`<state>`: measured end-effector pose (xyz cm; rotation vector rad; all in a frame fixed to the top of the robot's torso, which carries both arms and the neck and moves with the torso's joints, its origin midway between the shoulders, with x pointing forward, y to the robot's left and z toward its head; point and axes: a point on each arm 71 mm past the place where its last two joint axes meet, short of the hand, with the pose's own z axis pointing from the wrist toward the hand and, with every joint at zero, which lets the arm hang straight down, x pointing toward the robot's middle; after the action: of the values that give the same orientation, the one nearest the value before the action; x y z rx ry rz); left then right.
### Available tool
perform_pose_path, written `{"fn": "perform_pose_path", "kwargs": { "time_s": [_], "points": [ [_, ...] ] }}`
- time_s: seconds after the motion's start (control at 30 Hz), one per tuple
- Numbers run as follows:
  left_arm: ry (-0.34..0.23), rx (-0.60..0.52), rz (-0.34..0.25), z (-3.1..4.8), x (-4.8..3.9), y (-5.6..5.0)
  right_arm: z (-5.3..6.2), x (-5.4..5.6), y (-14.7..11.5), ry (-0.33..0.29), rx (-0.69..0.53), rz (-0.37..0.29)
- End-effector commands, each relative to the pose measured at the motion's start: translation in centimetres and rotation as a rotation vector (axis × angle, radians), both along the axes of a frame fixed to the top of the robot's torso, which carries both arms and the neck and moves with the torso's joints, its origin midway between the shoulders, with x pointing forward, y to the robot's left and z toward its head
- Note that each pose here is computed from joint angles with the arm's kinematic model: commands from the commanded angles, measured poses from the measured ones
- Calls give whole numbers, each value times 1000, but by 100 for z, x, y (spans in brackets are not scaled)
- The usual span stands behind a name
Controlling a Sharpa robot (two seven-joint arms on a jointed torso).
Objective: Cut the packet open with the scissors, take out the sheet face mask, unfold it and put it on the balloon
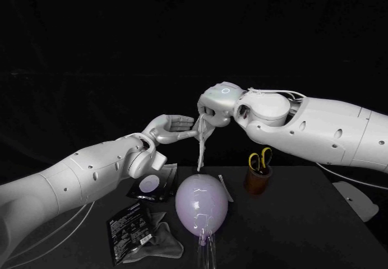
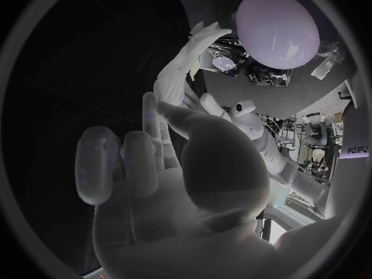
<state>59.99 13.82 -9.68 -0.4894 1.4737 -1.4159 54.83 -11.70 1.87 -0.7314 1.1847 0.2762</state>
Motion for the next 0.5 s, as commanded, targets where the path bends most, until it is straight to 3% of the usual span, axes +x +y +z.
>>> {"fn": "perform_pose_path", "kwargs": {
  "time_s": [0.03,0.23,0.5],
  "points": [
    [-38,56,41,14,4,-25,15,-12,24,-30,-3,8],
    [-48,89,26,8,-26,-93,8,-18,54,-28,-4,15],
    [-46,106,49,1,-15,-86,4,-36,79,-29,-3,25]
  ]
}}
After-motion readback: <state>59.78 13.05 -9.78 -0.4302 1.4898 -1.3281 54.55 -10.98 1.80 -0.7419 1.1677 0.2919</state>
